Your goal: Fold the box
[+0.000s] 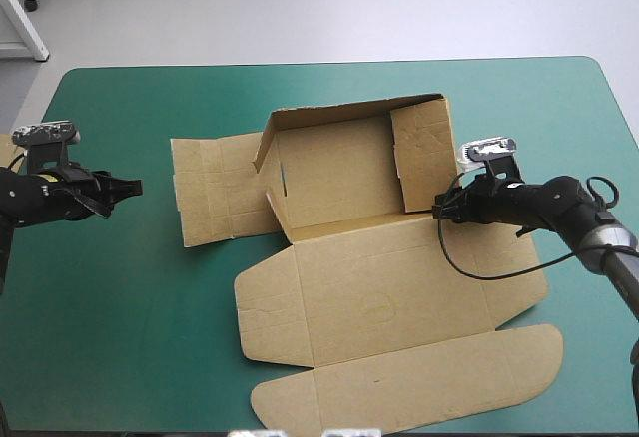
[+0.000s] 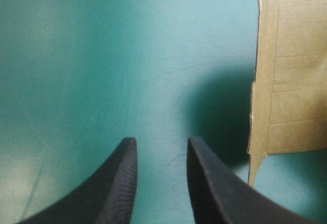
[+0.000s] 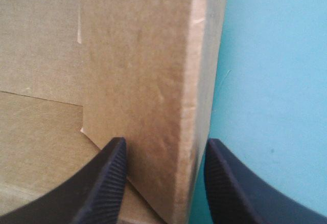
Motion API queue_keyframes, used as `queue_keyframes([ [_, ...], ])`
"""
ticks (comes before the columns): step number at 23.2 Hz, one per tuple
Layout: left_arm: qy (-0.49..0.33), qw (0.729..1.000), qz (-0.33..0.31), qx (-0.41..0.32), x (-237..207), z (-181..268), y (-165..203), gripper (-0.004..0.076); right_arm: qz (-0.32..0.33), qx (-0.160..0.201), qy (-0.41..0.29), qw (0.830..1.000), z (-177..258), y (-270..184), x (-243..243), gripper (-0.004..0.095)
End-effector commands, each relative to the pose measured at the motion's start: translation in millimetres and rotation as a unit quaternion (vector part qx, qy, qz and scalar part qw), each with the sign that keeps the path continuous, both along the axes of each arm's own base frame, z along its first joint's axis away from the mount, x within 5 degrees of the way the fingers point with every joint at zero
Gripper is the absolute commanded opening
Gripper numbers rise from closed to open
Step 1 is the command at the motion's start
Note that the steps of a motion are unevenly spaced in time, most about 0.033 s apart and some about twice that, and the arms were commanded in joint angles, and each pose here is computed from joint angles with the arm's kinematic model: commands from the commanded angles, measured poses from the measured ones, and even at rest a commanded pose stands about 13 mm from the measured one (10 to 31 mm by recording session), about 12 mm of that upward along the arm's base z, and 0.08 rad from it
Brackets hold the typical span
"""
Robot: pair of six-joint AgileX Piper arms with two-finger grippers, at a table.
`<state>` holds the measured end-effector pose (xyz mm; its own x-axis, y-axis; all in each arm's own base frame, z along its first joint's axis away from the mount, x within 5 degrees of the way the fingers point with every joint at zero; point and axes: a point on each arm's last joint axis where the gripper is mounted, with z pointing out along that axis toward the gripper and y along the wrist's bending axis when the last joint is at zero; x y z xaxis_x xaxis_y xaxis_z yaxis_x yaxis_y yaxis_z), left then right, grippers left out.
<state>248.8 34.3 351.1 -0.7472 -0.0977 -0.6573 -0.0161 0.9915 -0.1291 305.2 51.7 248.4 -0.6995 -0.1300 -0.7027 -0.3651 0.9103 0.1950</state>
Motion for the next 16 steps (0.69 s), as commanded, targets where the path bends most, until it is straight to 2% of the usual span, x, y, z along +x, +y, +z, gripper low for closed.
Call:
queue_keyframes([
  [1, -0.048, 0.999, 0.007, -0.006, 0.6, 17.7, -1.3, 0.0238, -0.007, 0.005, -0.058, 0.998, 30.8, -0.5, 6.8, 0.0319],
  [2, -0.047, 0.999, 0.006, -0.007, 0.4, 17.5, -1.5, 0.0237, -0.007, 0.005, -0.074, 0.997, 40.9, -0.3, 12.1, 0.0237],
  [4, -0.041, 0.999, -0.001, -0.008, -0.5, 16.7, -2.6, 0.0237, 0.012, 0.011, -0.068, 0.998, 49.0, 3.5, 21.9, 0.0238],
  [5, -0.040, 0.999, -0.001, -0.009, -0.6, 16.6, -2.7, 0.0237, 0.023, 0.022, -0.051, 0.998, 49.3, 6.6, 29.4, 0.0303],
  [7, -0.036, 0.999, -0.005, -0.007, -1.2, 16.1, -3.0, 0.0237, 0.027, 0.034, -0.025, 0.999, 48.3, 9.9, 48.4, 0.0522],
  [9, -0.037, 0.999, -0.006, -0.012, -1.1, 16.2, -3.7, 0.0237, 0.023, 0.033, -0.020, 0.999, 51.3, 10.1, 60.6, 0.0563],
  [16, -0.038, 0.999, -0.007, -0.015, -1.0, 16.4, -4.3, 0.0237, 0.019, 0.012, -0.007, 1.000, 74.7, 9.0, 83.7, 0.0563],
])
